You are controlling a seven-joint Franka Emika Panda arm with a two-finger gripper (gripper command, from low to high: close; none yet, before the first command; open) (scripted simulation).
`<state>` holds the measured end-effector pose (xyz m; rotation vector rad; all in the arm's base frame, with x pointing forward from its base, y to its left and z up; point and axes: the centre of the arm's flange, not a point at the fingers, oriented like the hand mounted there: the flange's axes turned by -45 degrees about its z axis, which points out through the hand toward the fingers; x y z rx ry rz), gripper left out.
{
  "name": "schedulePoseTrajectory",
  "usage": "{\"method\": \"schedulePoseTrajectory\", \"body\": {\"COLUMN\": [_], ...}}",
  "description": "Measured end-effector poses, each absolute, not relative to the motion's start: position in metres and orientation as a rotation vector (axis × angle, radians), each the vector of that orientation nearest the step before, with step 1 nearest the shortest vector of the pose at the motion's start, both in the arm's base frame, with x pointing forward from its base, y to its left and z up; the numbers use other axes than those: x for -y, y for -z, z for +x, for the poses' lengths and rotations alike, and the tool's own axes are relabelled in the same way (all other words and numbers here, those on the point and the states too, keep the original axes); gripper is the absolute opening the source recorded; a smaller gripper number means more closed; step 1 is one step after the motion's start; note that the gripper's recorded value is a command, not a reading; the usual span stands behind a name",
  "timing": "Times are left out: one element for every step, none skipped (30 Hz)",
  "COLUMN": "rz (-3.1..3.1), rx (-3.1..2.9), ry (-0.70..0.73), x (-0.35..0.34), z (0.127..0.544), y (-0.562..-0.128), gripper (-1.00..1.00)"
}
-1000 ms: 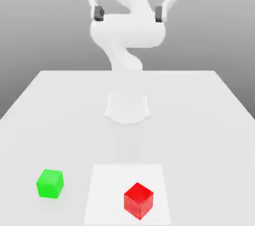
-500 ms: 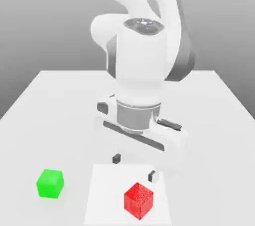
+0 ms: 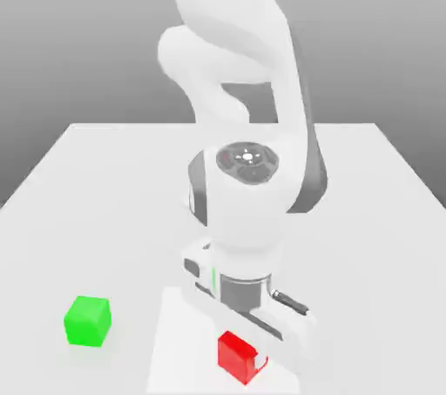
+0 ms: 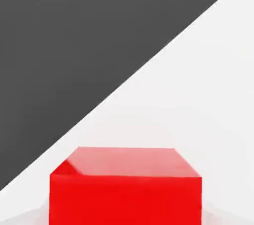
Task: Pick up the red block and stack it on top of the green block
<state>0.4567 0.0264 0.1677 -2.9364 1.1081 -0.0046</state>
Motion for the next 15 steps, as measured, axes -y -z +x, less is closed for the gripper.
{"method": "schedulePoseTrajectory", "body": {"rz": [-2.936, -2.937, -2.938, -2.925, -2.902, -2.877, -2.846, -2.806, -2.75, -2.68, -2.628, -2.618, -2.618, -2.618, -2.619], "rx": [-1.108, -1.108, -1.11, -1.156, -1.222, -1.289, -1.359, -1.441, -1.543, -1.655, -1.73, -1.74, -1.739, -1.737, -1.736], "ry": [0.005, 0.004, 0.003, 0.002, 0.002, 0.001, 0.0, 0.0, -0.001, 0.0, 0.001, 0.001, 0.002, 0.002, 0.002], "x": [-0.026, -0.026, -0.025, -0.008, 0.017, 0.042, 0.068, 0.097, 0.132, 0.172, 0.198, 0.204, 0.205, 0.205, 0.205], "z": [0.457, 0.456, 0.455, 0.454, 0.452, 0.448, 0.443, 0.435, 0.423, 0.406, 0.392, 0.388, 0.388, 0.388, 0.388], "y": [-0.179, -0.19, -0.202, -0.209, -0.214, -0.218, -0.222, -0.226, -0.231, -0.237, -0.239, -0.234, -0.225, -0.215, -0.203], "gripper": [-1.0, -1.0, -1.0, -1.0, -1.0, -1.0, -1.0, -1.0, -1.0, -1.0, -1.0, -1.0, -1.0, -1.0, -1.0]}}
